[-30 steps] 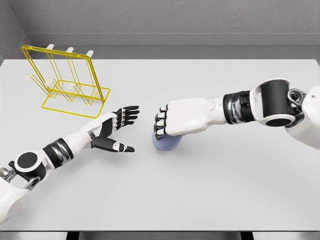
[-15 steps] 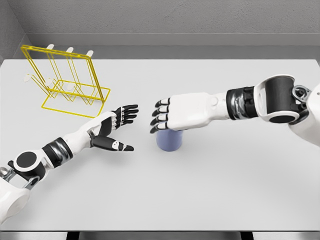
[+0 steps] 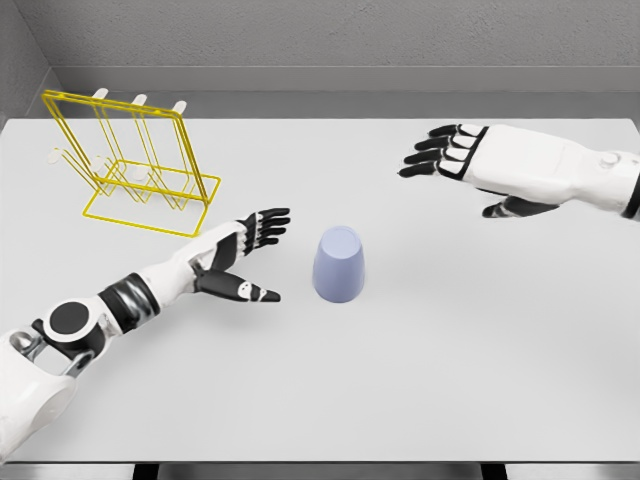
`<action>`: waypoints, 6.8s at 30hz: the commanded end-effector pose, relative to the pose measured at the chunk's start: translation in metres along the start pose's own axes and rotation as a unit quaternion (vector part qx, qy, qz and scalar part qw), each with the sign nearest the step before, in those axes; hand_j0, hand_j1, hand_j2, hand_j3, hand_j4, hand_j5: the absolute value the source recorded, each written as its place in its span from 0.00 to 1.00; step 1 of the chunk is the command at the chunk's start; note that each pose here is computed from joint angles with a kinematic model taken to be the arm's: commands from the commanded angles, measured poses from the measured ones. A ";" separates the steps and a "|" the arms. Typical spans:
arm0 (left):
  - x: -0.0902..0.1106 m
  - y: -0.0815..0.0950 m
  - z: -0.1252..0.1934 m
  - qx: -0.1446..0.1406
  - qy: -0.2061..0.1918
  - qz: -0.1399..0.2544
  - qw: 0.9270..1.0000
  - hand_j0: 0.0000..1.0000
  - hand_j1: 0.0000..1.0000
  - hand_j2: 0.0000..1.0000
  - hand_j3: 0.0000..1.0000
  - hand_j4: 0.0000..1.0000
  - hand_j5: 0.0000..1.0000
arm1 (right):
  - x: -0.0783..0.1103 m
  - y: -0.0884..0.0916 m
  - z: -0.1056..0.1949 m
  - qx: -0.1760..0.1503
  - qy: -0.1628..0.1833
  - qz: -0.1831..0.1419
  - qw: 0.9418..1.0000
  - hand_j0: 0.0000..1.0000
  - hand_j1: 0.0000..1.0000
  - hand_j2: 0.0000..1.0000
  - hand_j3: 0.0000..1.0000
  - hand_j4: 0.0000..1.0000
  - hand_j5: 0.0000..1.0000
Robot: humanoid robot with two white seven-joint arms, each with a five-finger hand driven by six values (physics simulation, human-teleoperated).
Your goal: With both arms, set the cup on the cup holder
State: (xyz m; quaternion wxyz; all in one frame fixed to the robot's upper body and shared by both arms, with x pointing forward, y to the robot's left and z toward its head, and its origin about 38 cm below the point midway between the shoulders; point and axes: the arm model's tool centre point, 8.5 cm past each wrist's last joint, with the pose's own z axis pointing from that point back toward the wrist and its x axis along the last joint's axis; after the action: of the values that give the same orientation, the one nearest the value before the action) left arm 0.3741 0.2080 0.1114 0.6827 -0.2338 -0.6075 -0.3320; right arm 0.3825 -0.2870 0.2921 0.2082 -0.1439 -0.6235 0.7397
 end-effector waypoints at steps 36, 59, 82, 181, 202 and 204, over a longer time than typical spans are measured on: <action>-0.009 -0.039 -0.078 -0.017 -0.004 0.007 1.000 1.00 1.00 1.00 1.00 1.00 1.00 | -0.038 0.033 0.030 -0.138 0.067 -0.134 0.979 1.00 1.00 1.00 1.00 1.00 1.00; -0.016 -0.053 -0.085 -0.026 -0.002 0.021 0.999 0.68 0.68 0.68 0.68 0.68 0.68 | -0.036 0.035 0.028 -0.140 0.064 -0.137 0.979 1.00 1.00 1.00 1.00 1.00 1.00; 0.032 -0.036 -0.057 -0.002 -0.074 0.004 0.997 0.66 0.66 0.66 0.66 0.66 0.66 | -0.035 0.036 0.025 -0.143 0.062 -0.141 0.978 1.00 1.00 1.00 1.00 1.00 1.00; 0.090 0.127 0.107 0.176 -0.077 -0.058 0.980 0.69 0.69 0.69 0.69 0.69 0.69 | -0.034 0.037 0.025 -0.143 0.061 -0.141 0.978 1.00 1.00 1.00 1.00 1.00 1.00; 0.088 0.128 0.094 0.175 -0.084 -0.047 0.980 0.91 0.91 0.91 0.91 0.91 0.91 | -0.035 0.037 0.026 -0.142 0.063 -0.141 0.978 1.00 1.00 1.00 1.00 1.00 1.00; 0.089 0.128 0.094 0.176 -0.085 -0.048 0.980 0.93 0.93 0.93 0.93 0.93 0.93 | -0.035 0.037 0.026 -0.142 0.063 -0.141 0.978 1.00 1.00 1.00 1.00 1.00 1.00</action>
State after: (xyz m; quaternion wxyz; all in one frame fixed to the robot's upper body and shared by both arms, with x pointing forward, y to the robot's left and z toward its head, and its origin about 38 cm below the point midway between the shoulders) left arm 0.4091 0.3464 0.2238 0.6423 -0.1074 -0.7226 -0.2321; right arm 0.3964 -0.3309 0.2582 0.3250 -0.1306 -0.7203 0.5987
